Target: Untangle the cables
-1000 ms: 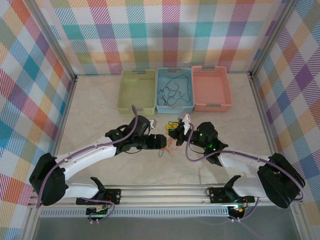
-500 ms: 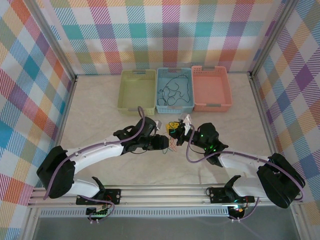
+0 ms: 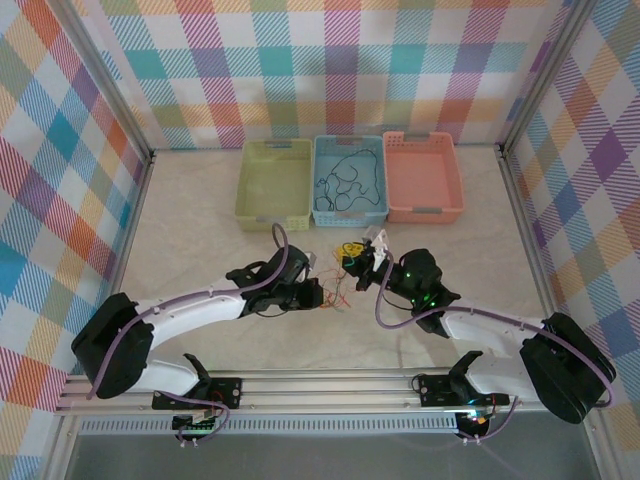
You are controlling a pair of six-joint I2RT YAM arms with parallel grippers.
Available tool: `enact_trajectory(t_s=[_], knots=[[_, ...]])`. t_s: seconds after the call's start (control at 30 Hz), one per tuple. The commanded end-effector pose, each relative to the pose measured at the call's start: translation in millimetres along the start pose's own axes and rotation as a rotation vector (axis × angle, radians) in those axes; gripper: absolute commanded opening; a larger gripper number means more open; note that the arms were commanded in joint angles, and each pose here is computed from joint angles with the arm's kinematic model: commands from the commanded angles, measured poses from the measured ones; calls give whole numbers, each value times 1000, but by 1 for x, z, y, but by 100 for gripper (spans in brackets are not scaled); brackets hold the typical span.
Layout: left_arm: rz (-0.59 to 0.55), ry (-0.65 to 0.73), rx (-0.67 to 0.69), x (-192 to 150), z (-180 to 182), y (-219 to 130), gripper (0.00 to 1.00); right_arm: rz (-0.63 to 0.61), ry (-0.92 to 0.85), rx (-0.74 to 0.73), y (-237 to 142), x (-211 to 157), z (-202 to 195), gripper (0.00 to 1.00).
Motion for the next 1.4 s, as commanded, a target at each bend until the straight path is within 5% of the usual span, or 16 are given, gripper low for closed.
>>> enact_trajectory(t_s=[0.0, 0.5, 0.97, 1.13, 1.37], knots=[[-45, 21, 12, -1, 4, -8, 5, -52, -5, -65, -6, 13, -10, 0], [-156, -3, 59, -19, 42, -55, 0, -59, 121, -429, -38, 5, -82, 0], [-428, -90, 97, -11, 73, -133, 0, -21, 258, -873, -94, -27, -149, 0], [-567, -135, 109, 1, 79, -161, 0, -10, 258, -971, -106, -37, -160, 0], [-620, -140, 158, 4, 86, -177, 0, 14, 241, -1015, -113, -39, -164, 0]])
Point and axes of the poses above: each hand's point on the last joint's axis, 136 mm out from that joint toward the fingers, its own y axis out along the fingers, its own z axis along the line the jaws close on, x = y × z, the point moved 2 cm from there along -y, back along the fingers
